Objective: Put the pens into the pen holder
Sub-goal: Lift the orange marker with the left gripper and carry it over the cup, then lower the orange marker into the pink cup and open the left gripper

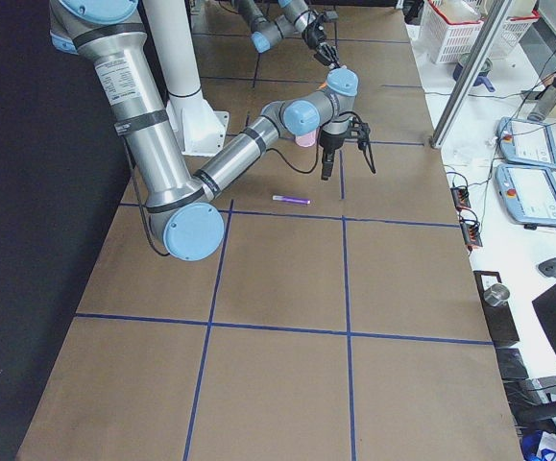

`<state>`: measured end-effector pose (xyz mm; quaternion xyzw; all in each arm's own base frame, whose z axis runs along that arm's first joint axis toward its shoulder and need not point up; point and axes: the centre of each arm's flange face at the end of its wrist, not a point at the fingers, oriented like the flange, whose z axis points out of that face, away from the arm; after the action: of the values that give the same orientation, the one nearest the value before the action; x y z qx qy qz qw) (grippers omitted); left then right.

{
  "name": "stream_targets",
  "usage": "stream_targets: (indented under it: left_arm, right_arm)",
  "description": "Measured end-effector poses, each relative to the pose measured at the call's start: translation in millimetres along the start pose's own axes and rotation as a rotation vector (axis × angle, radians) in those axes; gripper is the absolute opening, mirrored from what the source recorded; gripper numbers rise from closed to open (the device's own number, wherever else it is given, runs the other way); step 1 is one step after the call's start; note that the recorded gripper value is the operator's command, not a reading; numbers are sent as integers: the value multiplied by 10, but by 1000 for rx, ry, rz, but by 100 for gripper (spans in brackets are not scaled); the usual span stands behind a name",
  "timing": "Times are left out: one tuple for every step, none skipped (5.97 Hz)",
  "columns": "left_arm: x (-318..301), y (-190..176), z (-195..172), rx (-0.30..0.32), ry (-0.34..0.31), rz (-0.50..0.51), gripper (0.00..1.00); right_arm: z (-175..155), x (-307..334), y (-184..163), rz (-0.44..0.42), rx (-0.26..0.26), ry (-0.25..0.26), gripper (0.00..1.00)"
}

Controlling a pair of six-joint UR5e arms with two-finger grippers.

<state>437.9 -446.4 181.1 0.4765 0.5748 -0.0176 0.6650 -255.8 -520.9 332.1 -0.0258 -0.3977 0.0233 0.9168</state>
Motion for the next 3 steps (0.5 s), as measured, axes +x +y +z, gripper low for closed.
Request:
stream_targets:
  left_arm:
    - [127, 311, 45, 59, 35, -10, 0]
    - [214, 504, 54, 76, 60, -22, 0]
    - [277, 648, 94, 76, 63, -27, 0]
  right_arm:
    - [3, 119, 3, -2, -15, -10, 100]
    - [7, 158, 6, -2, -18, -12, 100]
    - [2, 164, 12, -4, -16, -12, 100]
